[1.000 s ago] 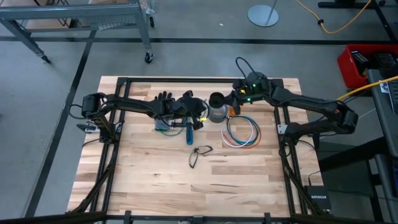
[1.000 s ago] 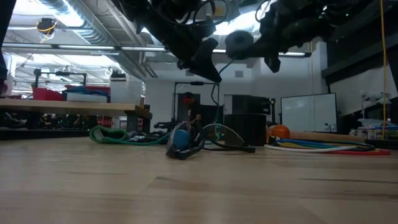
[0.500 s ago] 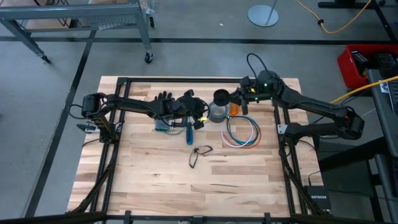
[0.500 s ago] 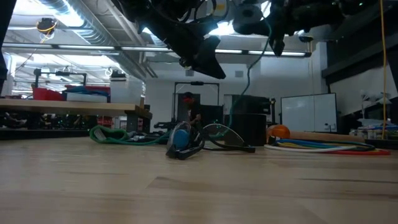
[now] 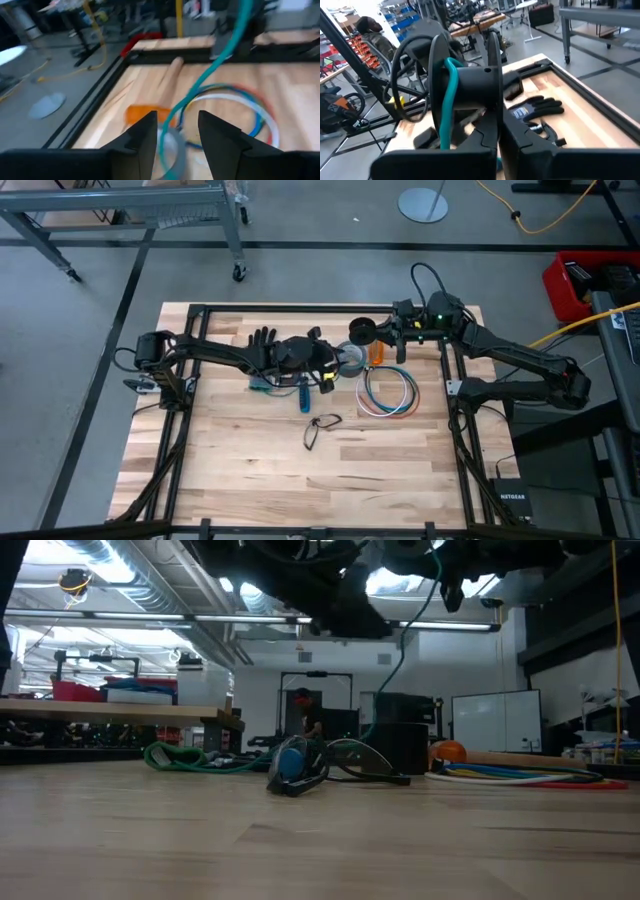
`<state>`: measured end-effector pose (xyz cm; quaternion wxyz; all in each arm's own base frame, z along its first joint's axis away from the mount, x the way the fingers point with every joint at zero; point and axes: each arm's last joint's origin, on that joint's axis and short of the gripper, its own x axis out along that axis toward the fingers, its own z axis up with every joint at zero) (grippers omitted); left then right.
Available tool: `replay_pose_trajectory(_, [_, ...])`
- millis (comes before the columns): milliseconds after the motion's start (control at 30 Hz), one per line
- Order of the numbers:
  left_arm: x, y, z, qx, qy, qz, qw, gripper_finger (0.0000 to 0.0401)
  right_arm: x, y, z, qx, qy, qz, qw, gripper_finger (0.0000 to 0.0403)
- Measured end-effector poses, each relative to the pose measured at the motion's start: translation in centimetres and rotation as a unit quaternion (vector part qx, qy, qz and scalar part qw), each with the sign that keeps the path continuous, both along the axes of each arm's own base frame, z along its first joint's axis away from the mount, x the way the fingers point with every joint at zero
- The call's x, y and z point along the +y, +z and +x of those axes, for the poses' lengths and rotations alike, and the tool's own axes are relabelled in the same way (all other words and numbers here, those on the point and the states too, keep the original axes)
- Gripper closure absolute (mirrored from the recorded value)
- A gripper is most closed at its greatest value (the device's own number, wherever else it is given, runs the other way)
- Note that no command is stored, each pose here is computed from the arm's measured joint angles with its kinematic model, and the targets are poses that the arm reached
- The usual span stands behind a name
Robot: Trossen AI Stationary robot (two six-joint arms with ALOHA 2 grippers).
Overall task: Coil cords
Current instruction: Coil the green wire onto the spool
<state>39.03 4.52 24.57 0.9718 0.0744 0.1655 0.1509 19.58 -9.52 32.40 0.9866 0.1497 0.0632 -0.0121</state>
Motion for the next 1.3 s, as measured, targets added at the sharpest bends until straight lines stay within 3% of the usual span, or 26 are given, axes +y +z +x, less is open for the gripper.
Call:
replay_pose_trajectory(200, [-0.3, -1.2, 0.9, -0.003, -0.027, 0.023, 0.999, 0.0265, 0.0, 0.4, 0.0, -0.017, 0.000, -0.010, 1.000, 0.0402])
replay_pose_trajectory(733, [0.7, -1.3, 1.7, -0.058, -0.008, 0.046, 0.997, 0.0268, 0.0, 1.3, 0.1, -0.060, 0.007, -0.033, 0.998, 0.0402])
replay_pose_trajectory(867, [0.8, -1.5, 1.7, -0.049, -0.006, 0.044, 0.998, 0.0302, 0.0, 1.3, 0.1, -0.063, 0.007, -0.035, 0.997, 0.0402])
replay_pose_trajectory(1067, [0.8, -1.4, 1.7, -0.050, -0.007, 0.044, 0.998, 0.0390, 0.0, 1.3, 0.1, -0.062, 0.010, -0.034, 0.997, 0.0402])
replay_pose_trajectory(1200, [0.8, -1.6, 1.6, -0.040, 0.003, 0.044, 0.998, 0.0392, 0.0, 1.0, 0.1, -0.049, 0.014, -0.026, 0.998, 0.0402])
replay_pose_trajectory(1300, [1.1, -2.1, 1.2, 0.011, 0.037, 0.061, 0.997, 0.0397, 0.0, 0.4, 0.0, -0.021, 0.014, -0.010, 1.000, 0.0402])
